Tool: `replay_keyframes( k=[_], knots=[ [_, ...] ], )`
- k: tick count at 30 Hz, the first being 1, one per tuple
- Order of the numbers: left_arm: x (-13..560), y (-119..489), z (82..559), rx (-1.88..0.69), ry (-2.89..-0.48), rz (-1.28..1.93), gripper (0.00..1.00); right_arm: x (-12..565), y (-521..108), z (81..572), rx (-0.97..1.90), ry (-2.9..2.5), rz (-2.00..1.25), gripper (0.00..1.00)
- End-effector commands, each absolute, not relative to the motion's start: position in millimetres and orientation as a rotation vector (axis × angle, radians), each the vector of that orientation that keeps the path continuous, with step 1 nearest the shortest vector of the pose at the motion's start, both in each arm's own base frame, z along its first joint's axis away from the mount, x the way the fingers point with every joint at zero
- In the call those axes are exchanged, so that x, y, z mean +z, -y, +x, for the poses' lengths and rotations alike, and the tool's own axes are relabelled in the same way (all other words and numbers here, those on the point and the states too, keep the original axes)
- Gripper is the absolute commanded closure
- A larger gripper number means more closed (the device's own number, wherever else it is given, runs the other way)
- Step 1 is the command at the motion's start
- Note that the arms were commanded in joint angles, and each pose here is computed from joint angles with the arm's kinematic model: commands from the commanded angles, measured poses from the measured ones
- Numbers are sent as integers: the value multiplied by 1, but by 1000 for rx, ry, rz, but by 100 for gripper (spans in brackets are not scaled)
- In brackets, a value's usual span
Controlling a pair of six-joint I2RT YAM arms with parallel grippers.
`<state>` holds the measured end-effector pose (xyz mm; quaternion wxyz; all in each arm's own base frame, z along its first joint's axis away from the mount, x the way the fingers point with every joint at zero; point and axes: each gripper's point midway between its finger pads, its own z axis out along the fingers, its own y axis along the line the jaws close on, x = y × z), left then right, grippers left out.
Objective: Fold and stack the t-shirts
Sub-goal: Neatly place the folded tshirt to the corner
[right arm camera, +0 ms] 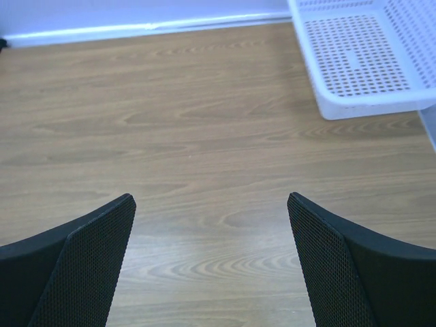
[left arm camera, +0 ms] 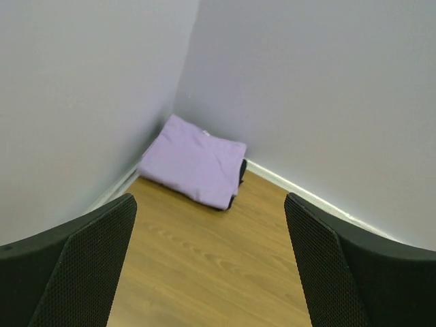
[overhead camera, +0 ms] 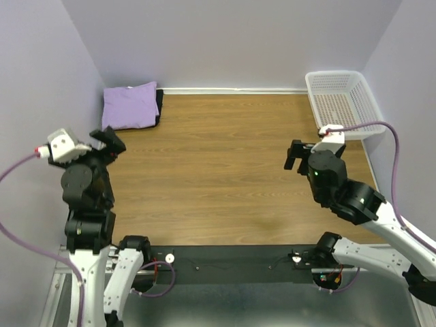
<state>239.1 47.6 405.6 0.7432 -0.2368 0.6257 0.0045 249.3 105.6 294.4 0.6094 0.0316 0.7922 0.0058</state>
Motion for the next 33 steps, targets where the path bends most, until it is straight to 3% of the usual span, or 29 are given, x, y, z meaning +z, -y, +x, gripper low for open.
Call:
replay_keyframes(
  k=[1,8,17,22,33],
  knots=[
    [349,-69,208,114,-1447,-679,3,293,-72,242,-89,-1777,170,0],
    [377,-67,162,14,-1206,-618,2,278,-35,222,-88,-1701,314,0],
    [329,-60,179,-39,-1224,-641,1,263,-14,211,-67,-1640,437,0],
    [336,-68,167,-51,-1063,-651,1,264,-11,209,-76,-1634,437,0],
    [326,-68,180,-28,-1119,-656,2,265,-13,210,-67,-1638,427,0]
  ],
)
